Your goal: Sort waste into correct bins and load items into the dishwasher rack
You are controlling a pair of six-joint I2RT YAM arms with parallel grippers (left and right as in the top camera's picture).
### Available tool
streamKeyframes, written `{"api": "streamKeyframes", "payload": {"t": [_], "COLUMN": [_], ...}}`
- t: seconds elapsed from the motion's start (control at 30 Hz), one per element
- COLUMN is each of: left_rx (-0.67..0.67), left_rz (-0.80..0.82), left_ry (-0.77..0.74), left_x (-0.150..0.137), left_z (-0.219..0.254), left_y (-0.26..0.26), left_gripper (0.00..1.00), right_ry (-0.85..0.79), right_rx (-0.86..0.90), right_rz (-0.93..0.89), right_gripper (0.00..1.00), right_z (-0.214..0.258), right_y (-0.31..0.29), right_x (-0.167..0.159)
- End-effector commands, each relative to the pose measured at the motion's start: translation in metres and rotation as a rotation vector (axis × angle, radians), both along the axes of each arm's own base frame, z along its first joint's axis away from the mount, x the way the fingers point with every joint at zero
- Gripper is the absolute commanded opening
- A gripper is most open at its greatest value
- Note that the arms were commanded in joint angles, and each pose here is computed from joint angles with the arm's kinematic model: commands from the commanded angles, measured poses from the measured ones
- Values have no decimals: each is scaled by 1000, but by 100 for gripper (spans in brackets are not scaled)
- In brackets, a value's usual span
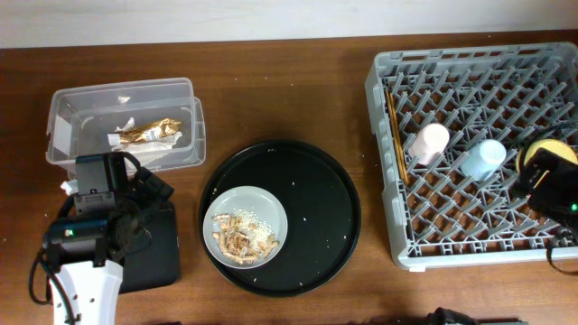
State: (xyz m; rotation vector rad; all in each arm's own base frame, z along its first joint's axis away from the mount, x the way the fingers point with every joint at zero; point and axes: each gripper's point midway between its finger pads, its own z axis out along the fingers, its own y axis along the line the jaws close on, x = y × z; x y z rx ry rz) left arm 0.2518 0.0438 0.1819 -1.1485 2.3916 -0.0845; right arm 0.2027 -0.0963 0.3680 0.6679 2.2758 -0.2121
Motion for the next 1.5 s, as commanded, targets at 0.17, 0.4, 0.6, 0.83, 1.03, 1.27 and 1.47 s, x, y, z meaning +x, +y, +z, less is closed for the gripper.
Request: {"api": "streamKeyframes", "payload": {"t": [0.17, 0.4, 0.6, 0.83, 1.03, 1.27, 1.47], "left_rx": [-4, -6, -6, -6, -21, -287, -142], "left_rz": [-10, -10, -10, -10, -18, -549, -691], "left_ry": [-1, 18, 20, 20, 20, -95, -84], "left_x": [-1, -5, -6, -6, -6, 4, 2], "left_z": [1, -2, -2, -2, -2, 16, 44], "left_y": [-1, -1, -1, -1, -4, -93, -115], "left_gripper": [99, 99, 99, 99, 99, 99, 100], "right_ry": [-165, -166, -203, -199, -199, -199, -199], "right_rx": [-75, -52, -56, -55, -55, -55, -55], "right_rz": [-18, 8, 20, 19, 19, 19, 19], "right_gripper": [98, 98, 98, 98, 98, 98, 98], "right_z": [33, -1, 6, 5, 5, 5, 5], "right_y": [10, 11, 13, 13, 13, 13, 13], "right_x": [-37, -23, -20, -20, -20, -20, -20]}}
